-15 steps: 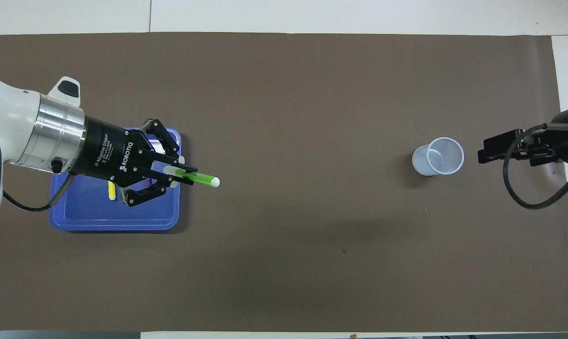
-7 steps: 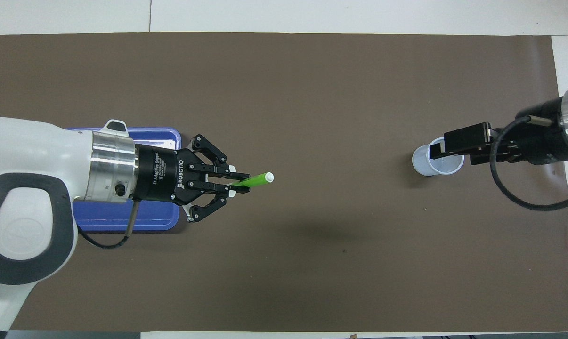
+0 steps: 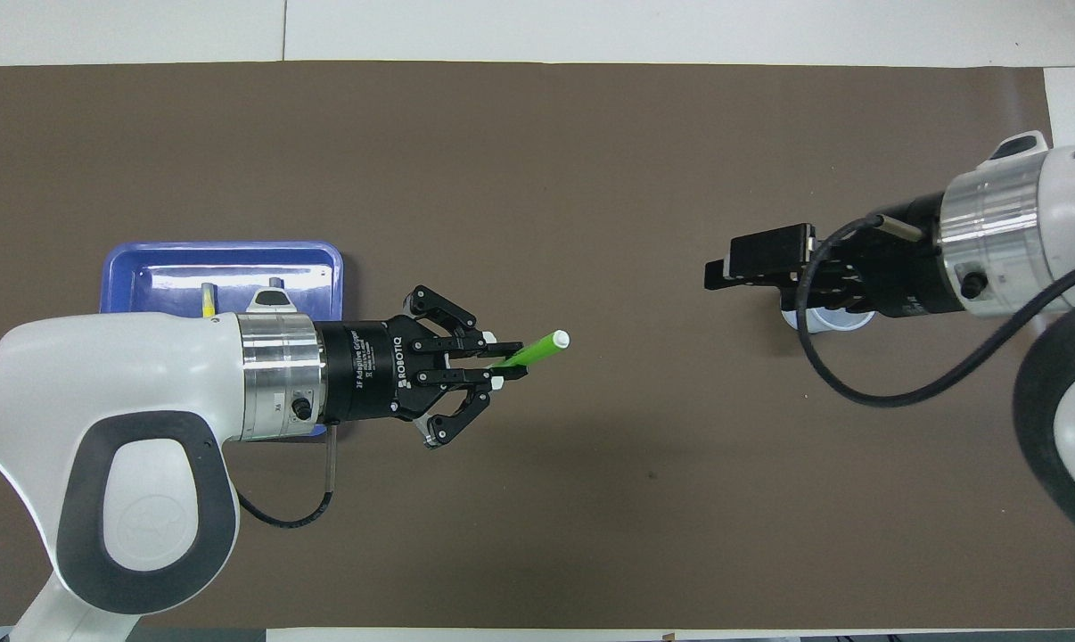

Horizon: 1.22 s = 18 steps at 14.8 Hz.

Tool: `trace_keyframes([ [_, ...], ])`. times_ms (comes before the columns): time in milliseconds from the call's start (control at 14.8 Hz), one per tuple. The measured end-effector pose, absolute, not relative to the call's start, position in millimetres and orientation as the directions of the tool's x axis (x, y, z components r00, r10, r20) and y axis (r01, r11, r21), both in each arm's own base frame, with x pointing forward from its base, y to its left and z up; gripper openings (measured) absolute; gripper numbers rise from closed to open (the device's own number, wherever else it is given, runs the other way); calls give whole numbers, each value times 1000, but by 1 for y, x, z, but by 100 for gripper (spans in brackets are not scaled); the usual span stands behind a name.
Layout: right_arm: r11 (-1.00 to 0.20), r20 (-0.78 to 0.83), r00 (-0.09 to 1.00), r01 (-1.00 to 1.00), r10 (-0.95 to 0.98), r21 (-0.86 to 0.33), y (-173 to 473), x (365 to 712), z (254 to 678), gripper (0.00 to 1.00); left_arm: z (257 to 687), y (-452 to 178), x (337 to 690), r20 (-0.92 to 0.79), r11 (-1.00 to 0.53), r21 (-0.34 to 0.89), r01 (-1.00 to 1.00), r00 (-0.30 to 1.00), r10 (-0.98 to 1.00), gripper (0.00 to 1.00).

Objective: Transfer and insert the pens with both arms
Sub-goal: 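Lift the green pen with the left gripper while the right gripper approaches, then grasp the green pen with the right gripper and open the left gripper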

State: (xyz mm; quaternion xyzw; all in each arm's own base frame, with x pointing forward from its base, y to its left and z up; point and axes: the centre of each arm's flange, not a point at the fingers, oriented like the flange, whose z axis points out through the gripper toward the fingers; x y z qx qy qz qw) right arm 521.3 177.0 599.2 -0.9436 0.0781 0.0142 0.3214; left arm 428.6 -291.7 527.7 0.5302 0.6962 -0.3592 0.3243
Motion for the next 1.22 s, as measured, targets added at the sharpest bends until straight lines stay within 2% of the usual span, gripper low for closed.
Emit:
trace_keyframes([
  [744,-819,-65,997,-63,-31,-570,278,498,582,100,528,-300,423,-833,180,-148,973,-220,507,17],
  [1217,-828,-59,998,-62,-35,-557,289,494,585,100,528,-300,424,-833,181,-147,972,-220,507,17],
])
